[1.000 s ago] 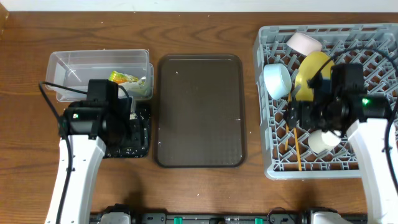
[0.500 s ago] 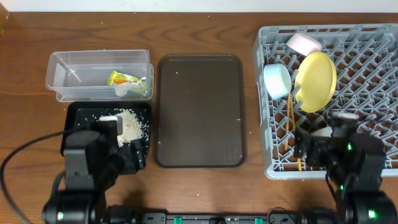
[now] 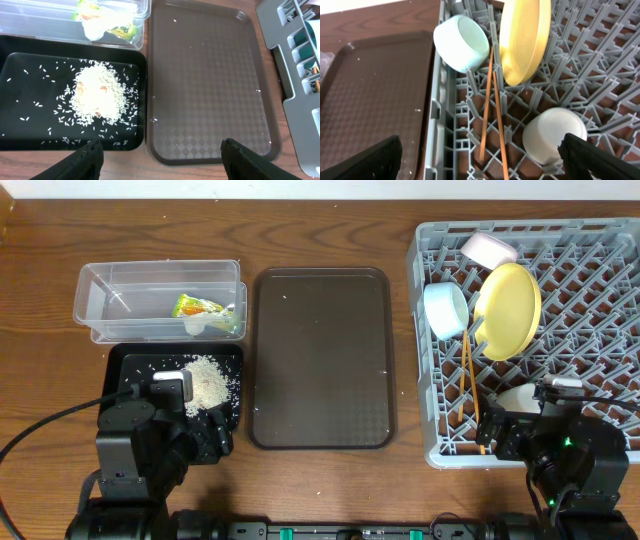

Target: Sort waste into correct bins and load items into the dishwasher rack

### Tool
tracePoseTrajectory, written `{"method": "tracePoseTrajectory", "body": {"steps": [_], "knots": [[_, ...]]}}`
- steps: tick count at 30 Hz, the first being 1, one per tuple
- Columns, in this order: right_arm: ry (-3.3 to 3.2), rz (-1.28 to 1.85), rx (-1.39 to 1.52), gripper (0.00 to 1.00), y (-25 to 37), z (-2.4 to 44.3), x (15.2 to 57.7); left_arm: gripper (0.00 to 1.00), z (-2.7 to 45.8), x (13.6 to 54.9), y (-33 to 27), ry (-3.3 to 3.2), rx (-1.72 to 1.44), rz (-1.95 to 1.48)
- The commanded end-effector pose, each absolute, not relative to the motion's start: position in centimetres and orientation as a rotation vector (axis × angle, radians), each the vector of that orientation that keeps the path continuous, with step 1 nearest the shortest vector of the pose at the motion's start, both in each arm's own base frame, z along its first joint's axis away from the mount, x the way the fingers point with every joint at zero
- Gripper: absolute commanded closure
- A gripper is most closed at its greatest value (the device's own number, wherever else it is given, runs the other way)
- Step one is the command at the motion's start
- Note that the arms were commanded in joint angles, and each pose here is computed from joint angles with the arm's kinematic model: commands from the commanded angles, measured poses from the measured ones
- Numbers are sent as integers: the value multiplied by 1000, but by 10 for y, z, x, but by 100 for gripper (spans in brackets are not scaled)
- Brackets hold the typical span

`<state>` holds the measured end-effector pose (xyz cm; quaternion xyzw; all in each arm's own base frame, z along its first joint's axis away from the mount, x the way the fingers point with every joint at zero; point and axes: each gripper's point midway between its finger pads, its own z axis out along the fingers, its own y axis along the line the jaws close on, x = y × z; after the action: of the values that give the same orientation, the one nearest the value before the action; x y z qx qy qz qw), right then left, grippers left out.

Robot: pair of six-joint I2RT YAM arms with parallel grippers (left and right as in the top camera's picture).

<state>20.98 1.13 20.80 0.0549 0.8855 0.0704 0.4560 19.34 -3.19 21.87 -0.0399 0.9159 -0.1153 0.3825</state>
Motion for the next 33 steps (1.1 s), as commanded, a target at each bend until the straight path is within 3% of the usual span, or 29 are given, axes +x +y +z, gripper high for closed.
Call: {"method": "tracePoseTrajectory", "body": {"steps": [1,18,33], "knots": [[2210,168,163,1,9,200,206,22,216,194,-30,2340,-118,-283],[2332,70,172,1,-2,176,184,22,216,194,-30,2340,-118,-283],[1877,93,60,1,7,192,206,22,216,194,-30,2340,-118,-283]]}}
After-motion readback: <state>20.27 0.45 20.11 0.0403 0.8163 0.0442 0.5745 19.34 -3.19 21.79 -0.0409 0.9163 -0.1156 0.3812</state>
